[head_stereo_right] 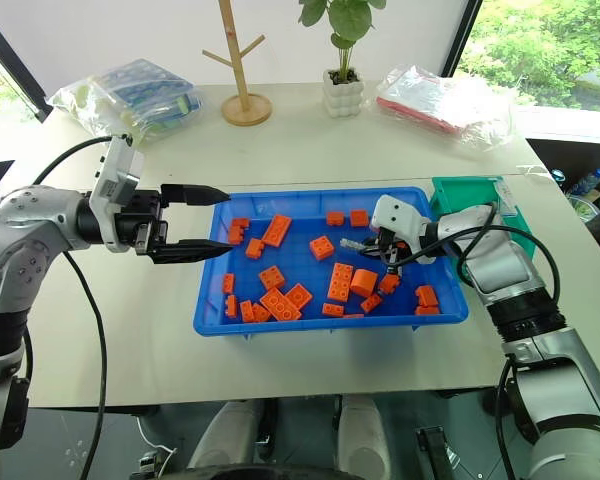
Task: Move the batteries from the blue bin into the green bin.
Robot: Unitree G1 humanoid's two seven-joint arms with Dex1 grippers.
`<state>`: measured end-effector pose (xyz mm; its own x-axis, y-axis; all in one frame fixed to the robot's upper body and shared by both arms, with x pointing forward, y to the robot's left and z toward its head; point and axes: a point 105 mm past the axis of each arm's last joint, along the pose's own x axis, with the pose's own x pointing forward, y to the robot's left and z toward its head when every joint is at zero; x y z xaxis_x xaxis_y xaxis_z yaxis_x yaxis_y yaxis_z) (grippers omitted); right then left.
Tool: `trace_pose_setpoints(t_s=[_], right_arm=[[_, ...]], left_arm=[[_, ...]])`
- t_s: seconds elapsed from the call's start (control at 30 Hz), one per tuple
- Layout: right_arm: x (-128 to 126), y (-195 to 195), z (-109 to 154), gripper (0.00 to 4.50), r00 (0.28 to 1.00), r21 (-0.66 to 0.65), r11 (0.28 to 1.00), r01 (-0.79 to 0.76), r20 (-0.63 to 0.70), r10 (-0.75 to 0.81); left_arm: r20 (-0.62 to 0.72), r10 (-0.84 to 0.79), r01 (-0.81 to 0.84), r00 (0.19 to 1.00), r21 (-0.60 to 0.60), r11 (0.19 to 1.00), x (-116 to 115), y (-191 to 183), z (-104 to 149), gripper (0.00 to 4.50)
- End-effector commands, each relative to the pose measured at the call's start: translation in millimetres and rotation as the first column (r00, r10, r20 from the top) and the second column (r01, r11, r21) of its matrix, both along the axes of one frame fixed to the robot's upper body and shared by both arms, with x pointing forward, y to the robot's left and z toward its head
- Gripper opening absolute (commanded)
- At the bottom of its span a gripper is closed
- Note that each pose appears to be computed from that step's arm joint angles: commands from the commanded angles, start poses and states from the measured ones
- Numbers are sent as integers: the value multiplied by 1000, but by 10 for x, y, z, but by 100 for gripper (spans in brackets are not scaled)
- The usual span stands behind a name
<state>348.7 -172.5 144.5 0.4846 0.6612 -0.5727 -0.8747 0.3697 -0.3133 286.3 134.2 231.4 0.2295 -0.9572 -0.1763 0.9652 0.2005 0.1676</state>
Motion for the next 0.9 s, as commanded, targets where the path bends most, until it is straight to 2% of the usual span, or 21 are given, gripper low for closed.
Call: trace_pose_setpoints(t_s=[0.03,0.13,0.27,0.37,0.5,0.6,0.73,0.9], right_arm=[[8,-154,404,4,990,53,995,85,108,-91],[59,-517,681,4,944,92,959,267,178,-279],[18,-1142,937,4,814,135,848,513,236,-530],[-101,-1522,953,4,716,143,750,645,229,-659],[-233,-1614,812,4,677,166,695,700,156,-719],[-248,-1526,748,154,688,175,701,691,139,-713],[-250,-1478,720,355,693,141,717,683,184,-697],[-217,-1268,869,355,731,152,757,636,199,-653]], left_arm=[[55,-25,26,998,-5,1000,-8,-35,119,450],[53,-32,32,998,-6,999,2,-55,109,450],[49,-41,42,998,-10,999,4,-70,93,450],[43,-48,48,998,-10,999,9,-70,76,450],[40,-63,63,997,-10,998,38,-102,81,450],[45,-71,72,996,-13,997,68,-126,101,450],[48,-81,82,996,-12,997,76,-147,108,450],[48,-81,81,996,-6,997,74,-129,111,450]])
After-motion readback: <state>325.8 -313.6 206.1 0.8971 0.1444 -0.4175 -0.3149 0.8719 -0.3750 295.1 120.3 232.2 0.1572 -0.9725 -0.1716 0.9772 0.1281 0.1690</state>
